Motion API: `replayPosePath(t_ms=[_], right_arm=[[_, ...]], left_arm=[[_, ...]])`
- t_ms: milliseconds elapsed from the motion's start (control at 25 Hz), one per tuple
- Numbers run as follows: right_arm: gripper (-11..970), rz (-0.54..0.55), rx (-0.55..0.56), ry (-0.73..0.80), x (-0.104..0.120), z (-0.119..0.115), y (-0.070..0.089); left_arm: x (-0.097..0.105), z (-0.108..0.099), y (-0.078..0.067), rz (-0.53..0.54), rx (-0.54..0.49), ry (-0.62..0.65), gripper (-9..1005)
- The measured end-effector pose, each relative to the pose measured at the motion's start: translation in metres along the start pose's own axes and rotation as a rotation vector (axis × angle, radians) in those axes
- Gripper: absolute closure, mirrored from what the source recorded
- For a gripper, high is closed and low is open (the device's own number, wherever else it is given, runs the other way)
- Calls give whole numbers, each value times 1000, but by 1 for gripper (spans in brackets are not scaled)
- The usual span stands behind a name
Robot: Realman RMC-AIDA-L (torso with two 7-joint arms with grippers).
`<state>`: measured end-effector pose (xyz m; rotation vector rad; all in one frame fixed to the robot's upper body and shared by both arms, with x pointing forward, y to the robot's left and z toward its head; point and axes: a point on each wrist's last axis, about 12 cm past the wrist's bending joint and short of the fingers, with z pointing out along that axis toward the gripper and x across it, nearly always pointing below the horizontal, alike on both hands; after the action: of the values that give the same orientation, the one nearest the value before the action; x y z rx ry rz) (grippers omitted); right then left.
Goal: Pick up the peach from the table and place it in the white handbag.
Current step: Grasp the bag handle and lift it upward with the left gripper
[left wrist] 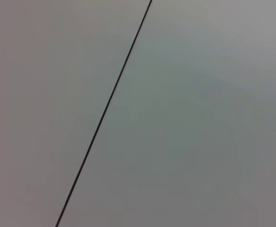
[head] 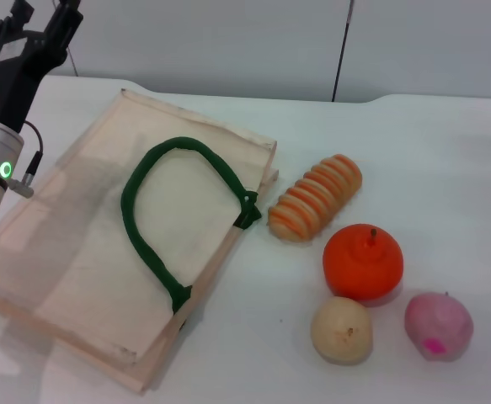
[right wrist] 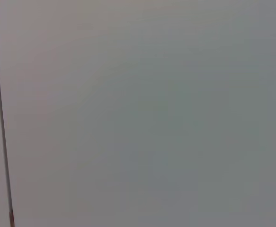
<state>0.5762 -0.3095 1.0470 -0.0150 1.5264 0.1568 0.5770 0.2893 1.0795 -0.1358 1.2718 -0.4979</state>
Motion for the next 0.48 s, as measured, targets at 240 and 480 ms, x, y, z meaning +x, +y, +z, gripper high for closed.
replayPosePath(t_ms=[240, 480], right_arm=[[66, 2, 0, 0, 0, 0, 0], [69, 4, 1, 0, 0, 0, 0]], left_arm=[[1, 0, 0, 2, 2, 13, 119], [1, 1, 0, 3, 4, 13, 118]])
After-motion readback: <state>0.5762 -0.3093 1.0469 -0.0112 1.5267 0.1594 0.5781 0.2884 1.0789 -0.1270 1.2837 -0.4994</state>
